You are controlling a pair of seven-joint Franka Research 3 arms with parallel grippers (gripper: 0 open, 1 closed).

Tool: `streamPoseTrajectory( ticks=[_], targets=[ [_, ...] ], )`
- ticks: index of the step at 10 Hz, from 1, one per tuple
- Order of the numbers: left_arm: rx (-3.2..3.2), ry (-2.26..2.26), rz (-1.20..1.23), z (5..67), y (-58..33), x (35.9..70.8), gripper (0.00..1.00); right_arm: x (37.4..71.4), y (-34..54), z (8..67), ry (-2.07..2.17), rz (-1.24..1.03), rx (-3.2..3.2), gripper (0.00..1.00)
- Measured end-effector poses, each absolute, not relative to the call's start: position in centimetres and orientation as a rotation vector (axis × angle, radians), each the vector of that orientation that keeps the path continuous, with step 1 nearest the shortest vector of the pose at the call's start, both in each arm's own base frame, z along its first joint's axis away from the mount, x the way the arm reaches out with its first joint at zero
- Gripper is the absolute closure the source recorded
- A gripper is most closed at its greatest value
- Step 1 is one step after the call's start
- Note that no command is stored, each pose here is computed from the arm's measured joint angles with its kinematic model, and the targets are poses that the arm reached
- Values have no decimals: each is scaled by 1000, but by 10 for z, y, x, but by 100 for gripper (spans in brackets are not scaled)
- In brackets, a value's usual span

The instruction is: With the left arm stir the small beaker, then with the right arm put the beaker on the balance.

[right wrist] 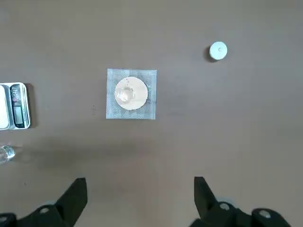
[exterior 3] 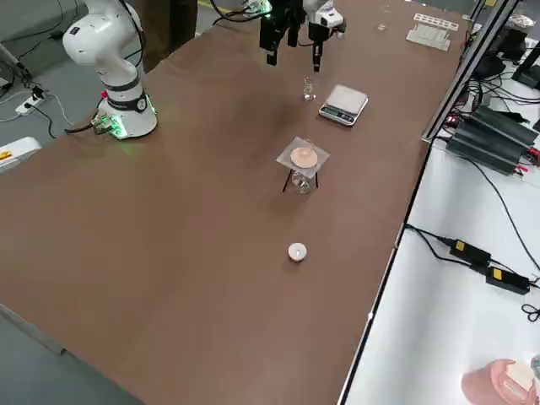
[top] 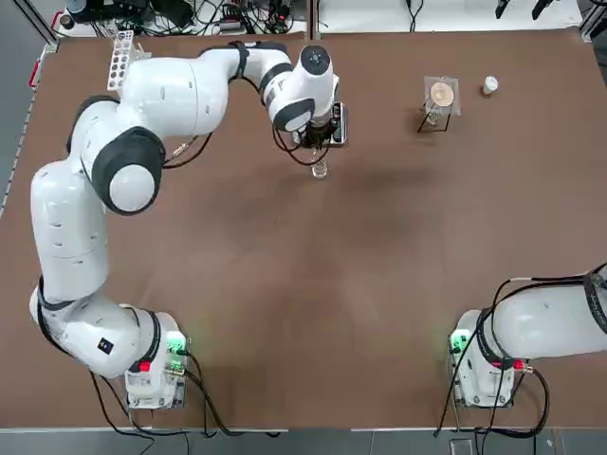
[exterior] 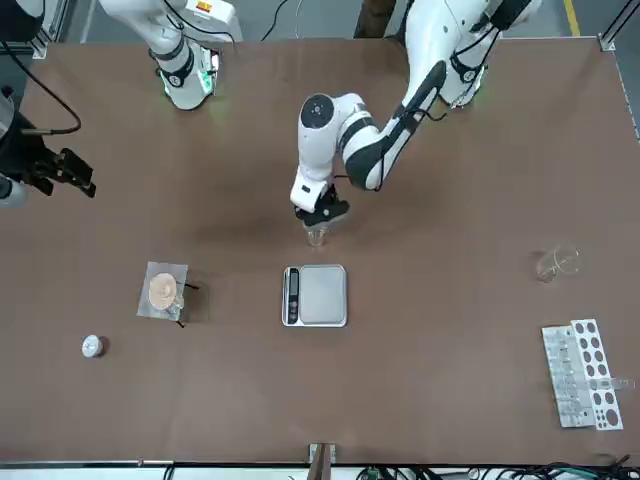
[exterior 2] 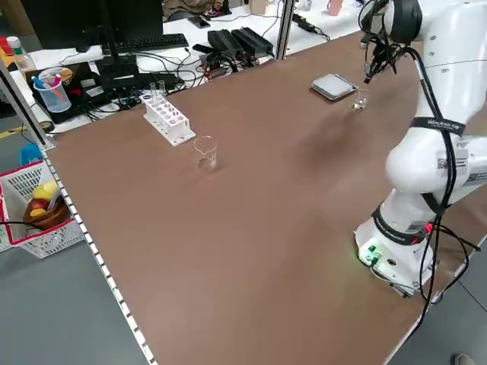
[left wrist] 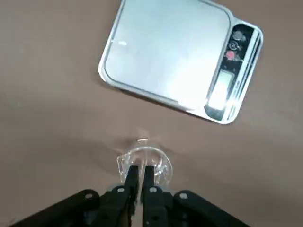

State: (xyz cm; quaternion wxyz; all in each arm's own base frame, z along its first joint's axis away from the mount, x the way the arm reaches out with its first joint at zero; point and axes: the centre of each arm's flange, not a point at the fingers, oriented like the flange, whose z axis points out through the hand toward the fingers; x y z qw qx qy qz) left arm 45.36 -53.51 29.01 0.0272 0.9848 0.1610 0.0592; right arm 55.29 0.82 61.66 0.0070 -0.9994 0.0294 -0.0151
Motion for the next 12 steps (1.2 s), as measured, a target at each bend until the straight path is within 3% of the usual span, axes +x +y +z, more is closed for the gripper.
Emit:
streamPoseTrajectory(
  ticks=[4,12],
  targets=[
    [3063,482,168,293,-543,443,93,553,8,617,92,-47,-3126,0],
    [3040,548,170,303,-536,462,93,553,5,617,91,-47,-3126,0]
  ],
)
